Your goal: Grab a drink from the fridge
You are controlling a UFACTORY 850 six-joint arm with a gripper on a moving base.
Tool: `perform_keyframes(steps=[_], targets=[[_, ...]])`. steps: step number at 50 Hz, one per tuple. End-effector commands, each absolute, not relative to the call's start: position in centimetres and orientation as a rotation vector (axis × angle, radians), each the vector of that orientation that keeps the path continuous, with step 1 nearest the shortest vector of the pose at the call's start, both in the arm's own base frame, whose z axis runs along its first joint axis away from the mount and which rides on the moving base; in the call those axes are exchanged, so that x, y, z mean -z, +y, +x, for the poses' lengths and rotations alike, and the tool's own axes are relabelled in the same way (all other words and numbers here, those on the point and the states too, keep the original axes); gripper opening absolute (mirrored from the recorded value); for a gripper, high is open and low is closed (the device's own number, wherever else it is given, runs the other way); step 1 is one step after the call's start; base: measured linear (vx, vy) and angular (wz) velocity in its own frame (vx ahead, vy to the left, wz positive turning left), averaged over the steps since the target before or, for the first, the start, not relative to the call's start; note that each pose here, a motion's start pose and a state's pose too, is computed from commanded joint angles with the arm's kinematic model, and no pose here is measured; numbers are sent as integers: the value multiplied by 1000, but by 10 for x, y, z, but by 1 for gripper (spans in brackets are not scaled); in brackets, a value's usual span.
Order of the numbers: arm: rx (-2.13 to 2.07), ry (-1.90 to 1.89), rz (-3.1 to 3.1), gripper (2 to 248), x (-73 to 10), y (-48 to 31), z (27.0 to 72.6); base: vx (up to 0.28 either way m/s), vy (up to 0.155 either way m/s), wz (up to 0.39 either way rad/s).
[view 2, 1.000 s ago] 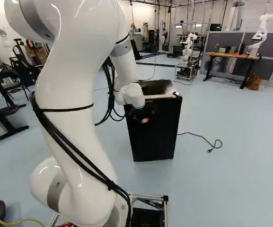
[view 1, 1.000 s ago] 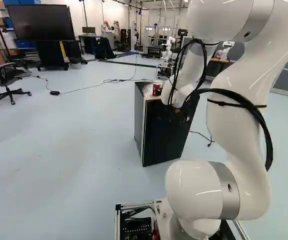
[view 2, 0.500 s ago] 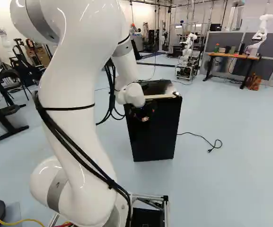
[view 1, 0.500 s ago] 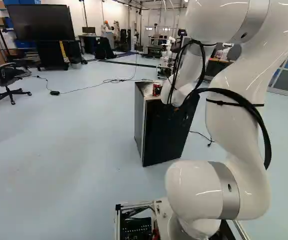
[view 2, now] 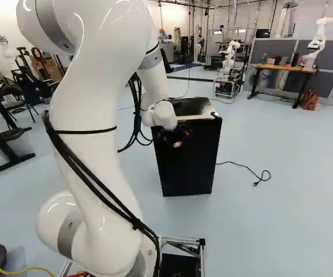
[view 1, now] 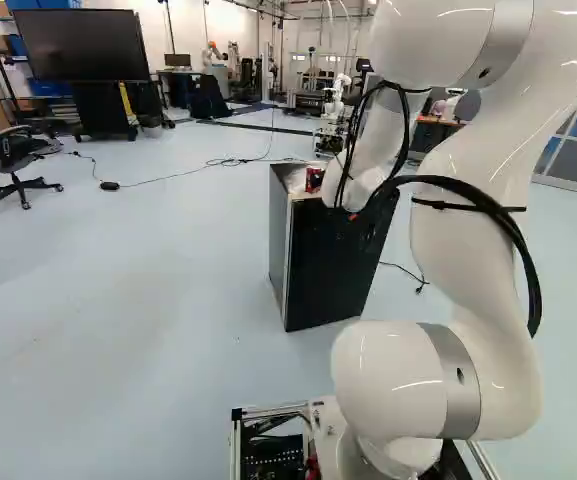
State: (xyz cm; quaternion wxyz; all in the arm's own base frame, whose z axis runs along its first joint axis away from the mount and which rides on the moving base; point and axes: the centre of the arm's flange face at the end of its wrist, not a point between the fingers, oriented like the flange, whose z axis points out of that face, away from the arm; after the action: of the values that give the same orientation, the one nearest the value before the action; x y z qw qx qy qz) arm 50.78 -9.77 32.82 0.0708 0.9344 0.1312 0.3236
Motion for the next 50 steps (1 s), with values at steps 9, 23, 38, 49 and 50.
perform_keyframes(steps=[9,23,38,49,50], targets=[[-965,391,2815,247,-329,-97,498,0,0,0],[-956,385,2822,247,-331,-94,473,0,0,0],[-1038,391,2799,247,-336,-85,449,0,0,0],[-1171,383,2755,247,-343,-73,439,0,0,0],[-1185,381,2750,247,-343,-72,438,0,0,0]])
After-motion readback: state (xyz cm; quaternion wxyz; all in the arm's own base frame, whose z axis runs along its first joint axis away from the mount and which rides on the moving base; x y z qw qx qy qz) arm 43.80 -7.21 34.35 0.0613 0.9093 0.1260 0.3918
